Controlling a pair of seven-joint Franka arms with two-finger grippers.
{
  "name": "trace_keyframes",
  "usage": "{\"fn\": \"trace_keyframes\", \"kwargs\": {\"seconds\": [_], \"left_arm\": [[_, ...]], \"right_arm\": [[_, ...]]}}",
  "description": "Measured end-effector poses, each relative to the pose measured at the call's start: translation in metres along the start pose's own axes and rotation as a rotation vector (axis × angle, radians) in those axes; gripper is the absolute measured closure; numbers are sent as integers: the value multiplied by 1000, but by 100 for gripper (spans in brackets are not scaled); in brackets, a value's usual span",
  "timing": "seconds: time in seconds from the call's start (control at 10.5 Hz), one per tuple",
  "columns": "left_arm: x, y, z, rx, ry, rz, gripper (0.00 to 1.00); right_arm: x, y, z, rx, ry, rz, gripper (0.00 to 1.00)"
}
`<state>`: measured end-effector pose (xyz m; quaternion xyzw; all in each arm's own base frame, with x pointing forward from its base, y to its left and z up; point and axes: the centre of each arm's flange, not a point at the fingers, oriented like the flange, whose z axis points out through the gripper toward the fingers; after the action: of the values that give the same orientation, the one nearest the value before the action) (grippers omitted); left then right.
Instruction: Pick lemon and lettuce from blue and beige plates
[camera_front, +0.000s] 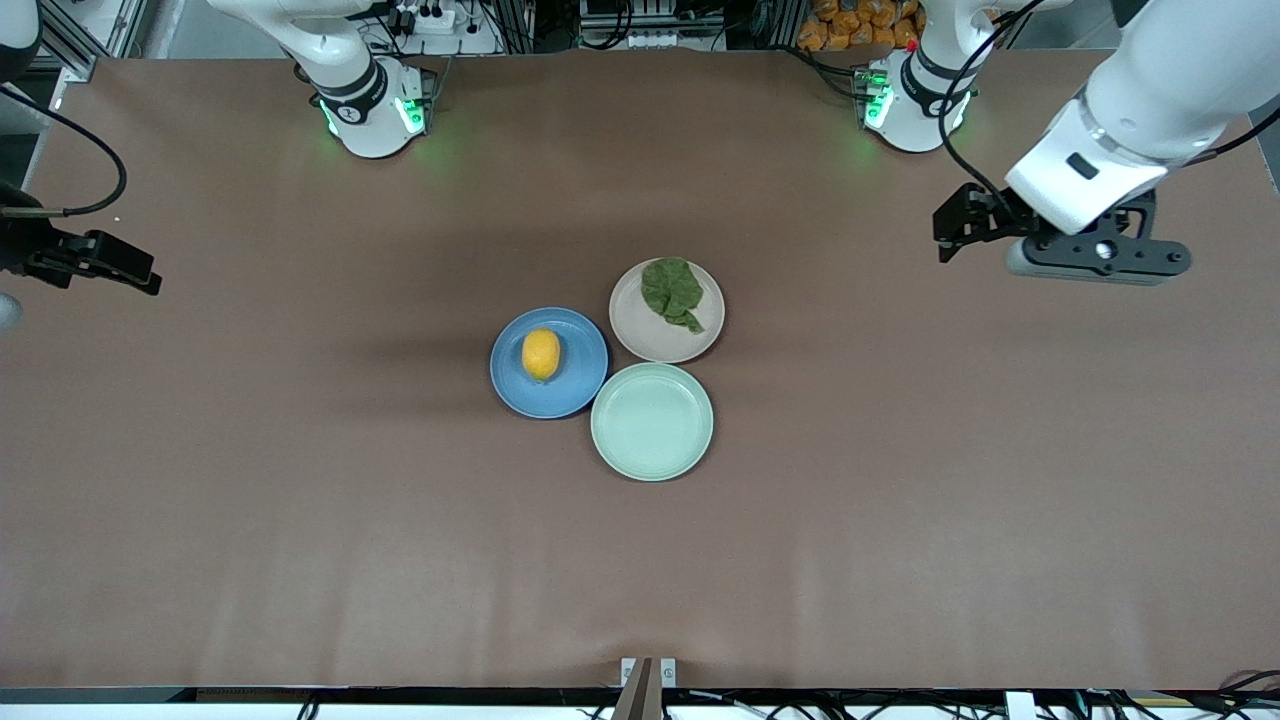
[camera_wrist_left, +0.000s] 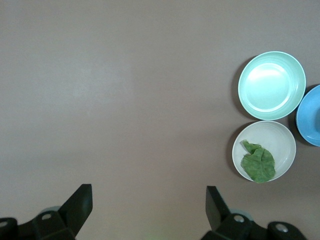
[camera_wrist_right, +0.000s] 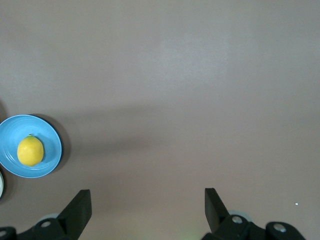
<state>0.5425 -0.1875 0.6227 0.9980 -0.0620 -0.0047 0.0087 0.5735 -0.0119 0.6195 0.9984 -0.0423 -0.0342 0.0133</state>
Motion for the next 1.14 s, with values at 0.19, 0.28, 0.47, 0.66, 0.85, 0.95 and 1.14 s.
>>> {"fn": "trace_keyframes", "kwargs": {"seconds": [0.19, 0.28, 0.47, 0.66, 0.85, 0.95, 1.14], "left_arm": [[0, 10, 7, 0, -14, 18, 0], [0, 14, 10, 0, -20, 20, 0], [0, 23, 16, 1, -31, 20, 0], [0, 36, 23, 2, -44, 14, 0], [0, 46, 31, 4, -58, 9, 0], [0, 51, 34, 5, -63, 3, 0], [0, 59, 40, 7, -72, -4, 0]], "right_arm": [[0, -3, 1, 0, -2, -5, 0], [0, -4, 1, 0, -3, -7, 0], [0, -10, 1, 1, -3, -18, 0], [0, -22, 2, 31, -8, -35, 0], [-1, -28, 4, 45, -18, -44, 0], [-1, -29, 6, 47, -25, -45, 0], [-2, -36, 6, 50, -31, -56, 0]]}}
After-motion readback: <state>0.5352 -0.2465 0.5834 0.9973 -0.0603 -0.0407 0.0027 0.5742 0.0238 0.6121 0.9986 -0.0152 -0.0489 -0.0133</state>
